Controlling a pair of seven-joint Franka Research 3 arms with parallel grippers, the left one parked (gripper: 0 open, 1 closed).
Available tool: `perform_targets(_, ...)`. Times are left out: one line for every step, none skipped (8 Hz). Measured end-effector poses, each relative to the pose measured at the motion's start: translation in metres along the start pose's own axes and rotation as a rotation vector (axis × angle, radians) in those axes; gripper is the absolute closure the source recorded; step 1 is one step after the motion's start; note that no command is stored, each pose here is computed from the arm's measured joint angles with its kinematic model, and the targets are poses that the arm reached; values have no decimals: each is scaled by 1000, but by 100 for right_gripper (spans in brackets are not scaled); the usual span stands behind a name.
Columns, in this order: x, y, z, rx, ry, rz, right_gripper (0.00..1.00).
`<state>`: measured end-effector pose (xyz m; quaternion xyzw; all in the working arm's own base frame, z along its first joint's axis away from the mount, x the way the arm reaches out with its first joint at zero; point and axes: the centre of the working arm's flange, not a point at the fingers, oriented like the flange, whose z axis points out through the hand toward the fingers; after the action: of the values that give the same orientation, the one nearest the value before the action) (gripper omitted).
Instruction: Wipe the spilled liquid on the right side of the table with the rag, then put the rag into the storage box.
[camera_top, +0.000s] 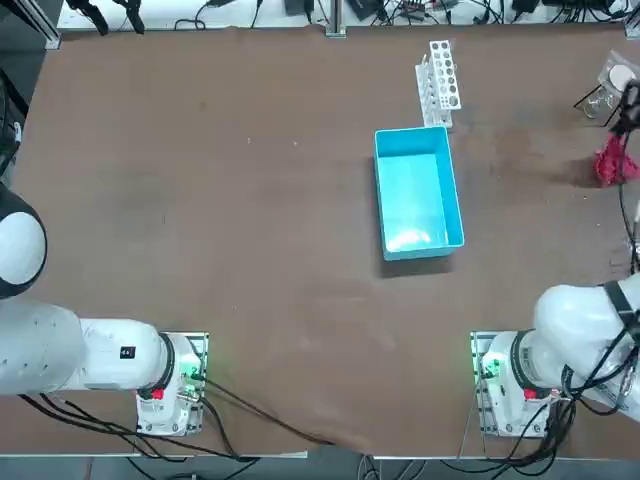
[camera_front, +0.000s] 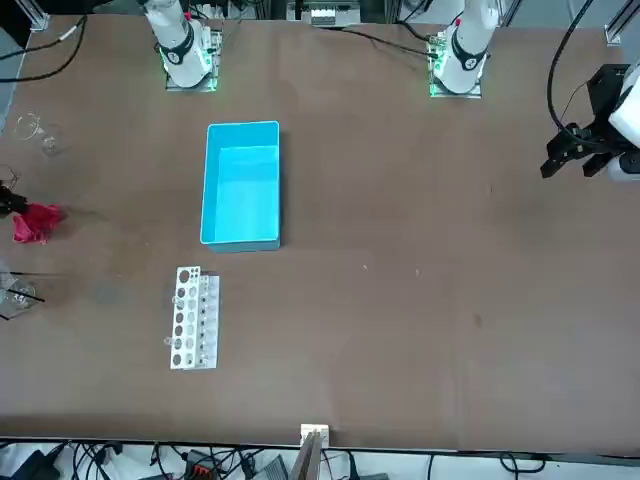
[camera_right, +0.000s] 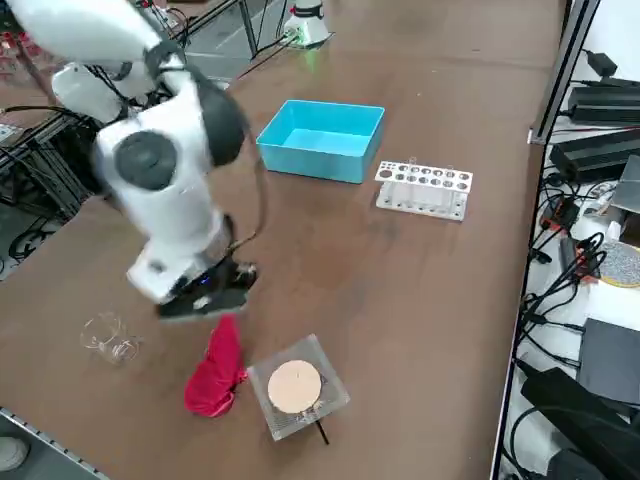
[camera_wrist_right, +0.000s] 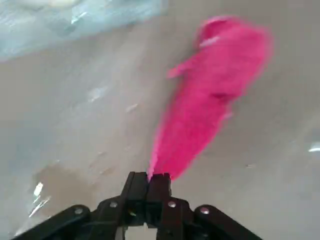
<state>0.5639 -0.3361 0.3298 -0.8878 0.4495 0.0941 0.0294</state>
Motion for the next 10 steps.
perform_targets(-19,-43,14,16,-27,-31,99)
perform_targets(-41,-85,33,24,-59,-40,99)
perform_targets(-69,-128,55,42,-81,-54,99)
perform_targets(-103,-174,77,66,-87,-64,99)
perform_targets(-141,-217,95,71,-86,-59,99)
perform_targets(-179,-253,106,61,-84,-44,99)
perform_targets(-214,-281,109,65,-99,-22,99)
perform_targets(-240,-299,106,89,-127,-15,99)
perform_targets(-257,-309,96,111,-158,-21,99)
perform_targets(-271,-311,82,112,-205,-26,99)
